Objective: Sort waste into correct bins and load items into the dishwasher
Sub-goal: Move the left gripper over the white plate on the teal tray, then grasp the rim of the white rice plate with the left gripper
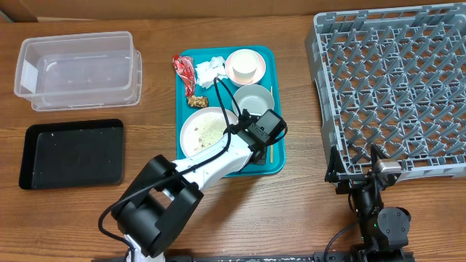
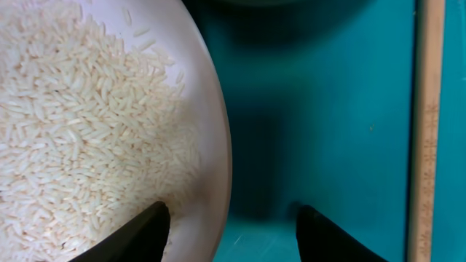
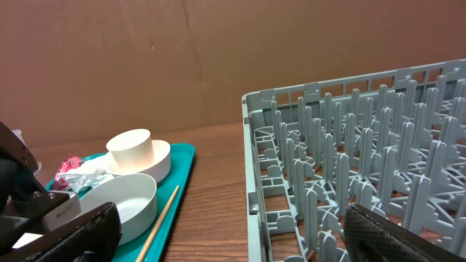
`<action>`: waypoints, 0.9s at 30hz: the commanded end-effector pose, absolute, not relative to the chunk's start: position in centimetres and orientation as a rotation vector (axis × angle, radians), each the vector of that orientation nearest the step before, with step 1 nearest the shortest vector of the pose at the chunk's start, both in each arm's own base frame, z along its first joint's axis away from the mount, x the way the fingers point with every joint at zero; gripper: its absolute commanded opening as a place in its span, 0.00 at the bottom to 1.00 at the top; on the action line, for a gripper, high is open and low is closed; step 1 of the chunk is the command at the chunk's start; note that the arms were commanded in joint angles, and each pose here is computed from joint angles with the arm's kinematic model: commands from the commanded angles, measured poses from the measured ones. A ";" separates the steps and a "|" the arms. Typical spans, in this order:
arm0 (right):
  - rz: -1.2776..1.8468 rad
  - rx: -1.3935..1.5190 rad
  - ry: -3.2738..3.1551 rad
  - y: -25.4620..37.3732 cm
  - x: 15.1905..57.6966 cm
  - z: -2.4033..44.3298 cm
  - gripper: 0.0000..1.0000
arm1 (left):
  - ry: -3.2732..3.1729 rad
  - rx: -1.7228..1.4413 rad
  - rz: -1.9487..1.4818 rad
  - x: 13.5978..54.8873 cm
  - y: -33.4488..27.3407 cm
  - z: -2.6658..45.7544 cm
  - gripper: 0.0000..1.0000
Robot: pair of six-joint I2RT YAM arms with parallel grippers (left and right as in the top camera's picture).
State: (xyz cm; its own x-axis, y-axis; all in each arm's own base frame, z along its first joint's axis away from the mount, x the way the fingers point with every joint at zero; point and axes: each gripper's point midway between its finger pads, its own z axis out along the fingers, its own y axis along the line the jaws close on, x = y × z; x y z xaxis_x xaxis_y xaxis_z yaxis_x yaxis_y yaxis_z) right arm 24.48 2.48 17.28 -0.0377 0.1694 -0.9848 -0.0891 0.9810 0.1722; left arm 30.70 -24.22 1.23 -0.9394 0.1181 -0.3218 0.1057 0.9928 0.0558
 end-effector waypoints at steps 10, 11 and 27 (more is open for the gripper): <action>0.198 0.062 1.594 2.4 24.5 17.0 1.00 | 2.802 0.117 0.045 31.0 -24.4 1.3 0.45; 0.198 0.062 1.594 2.4 24.5 17.0 1.00 | 2.802 0.117 0.046 31.0 -24.4 1.2 0.44; 0.198 0.062 1.594 2.4 24.5 17.0 1.00 | 2.819 0.122 0.069 30.9 -24.3 0.0 0.20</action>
